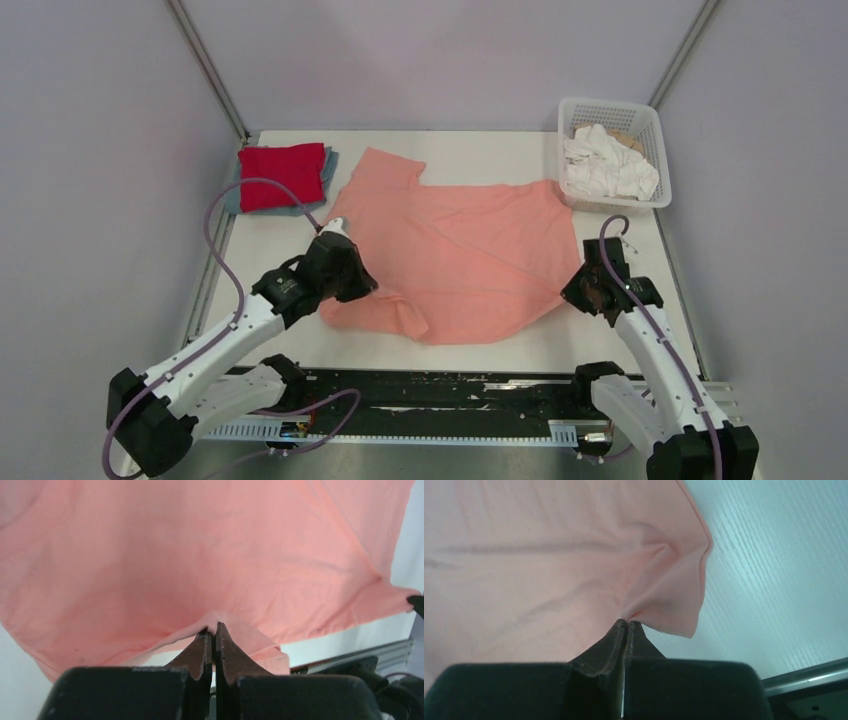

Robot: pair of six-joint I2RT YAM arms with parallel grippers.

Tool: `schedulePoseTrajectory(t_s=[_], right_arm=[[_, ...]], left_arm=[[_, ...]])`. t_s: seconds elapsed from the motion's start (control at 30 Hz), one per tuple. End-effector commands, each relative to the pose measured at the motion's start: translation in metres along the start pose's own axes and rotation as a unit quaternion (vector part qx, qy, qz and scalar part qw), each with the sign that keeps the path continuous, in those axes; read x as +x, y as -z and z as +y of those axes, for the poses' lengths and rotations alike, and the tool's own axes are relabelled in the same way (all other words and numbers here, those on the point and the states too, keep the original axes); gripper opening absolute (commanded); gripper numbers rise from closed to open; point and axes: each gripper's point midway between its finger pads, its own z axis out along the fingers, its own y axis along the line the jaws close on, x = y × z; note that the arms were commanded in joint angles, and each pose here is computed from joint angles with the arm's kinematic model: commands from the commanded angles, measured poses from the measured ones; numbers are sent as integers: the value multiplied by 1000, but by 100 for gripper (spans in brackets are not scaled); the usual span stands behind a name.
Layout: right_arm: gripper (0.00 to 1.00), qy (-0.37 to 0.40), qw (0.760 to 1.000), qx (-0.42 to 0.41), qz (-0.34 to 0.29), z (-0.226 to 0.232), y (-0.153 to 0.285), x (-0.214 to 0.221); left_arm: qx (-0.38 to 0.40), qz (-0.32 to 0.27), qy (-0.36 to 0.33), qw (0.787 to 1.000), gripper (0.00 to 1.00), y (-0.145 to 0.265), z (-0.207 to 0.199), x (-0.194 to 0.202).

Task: Fold and stack the t-shirts
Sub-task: Fold the flattened tshirt in 1/3 of the way

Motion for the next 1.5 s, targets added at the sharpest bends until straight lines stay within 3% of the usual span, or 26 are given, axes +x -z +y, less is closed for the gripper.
schedulePoseTrajectory(t_s=[0.0, 0.43, 0.67, 0.93, 1.23, 1.3, 1.33, 1.4, 1.47], right_arm=[[0, 7, 997, -28, -70, 30, -5, -45], [0, 11, 992, 2, -124, 49, -17, -98], [0, 24, 993, 13, -115, 53, -31, -101], [1, 29, 993, 24, -110, 55, -45, -104], [6, 6, 992, 60, -115, 51, -70, -113], [18, 3, 990, 77, -117, 49, -83, -119], [25, 4, 990, 86, -116, 48, -88, -122], [36, 4, 988, 104, -118, 46, -94, -131], [56, -8, 984, 115, -135, 46, -88, -143]], left_arm=[[11, -55, -6, 998, 0, -7, -12, -51], [-39, -118, -7, 992, 0, -28, 17, -114], [-33, -158, -30, 986, 0, -28, 13, -148], [-65, -166, -4, 984, 0, -46, 28, -174], [-94, -133, 39, 986, 7, -107, 53, -199], [-101, -124, 52, 986, 6, -127, 58, -210], [-119, -106, 66, 985, 8, -138, 62, -215], [-155, -72, 84, 982, 34, -147, 75, -217], [-182, -56, 94, 977, 75, -147, 81, -216]])
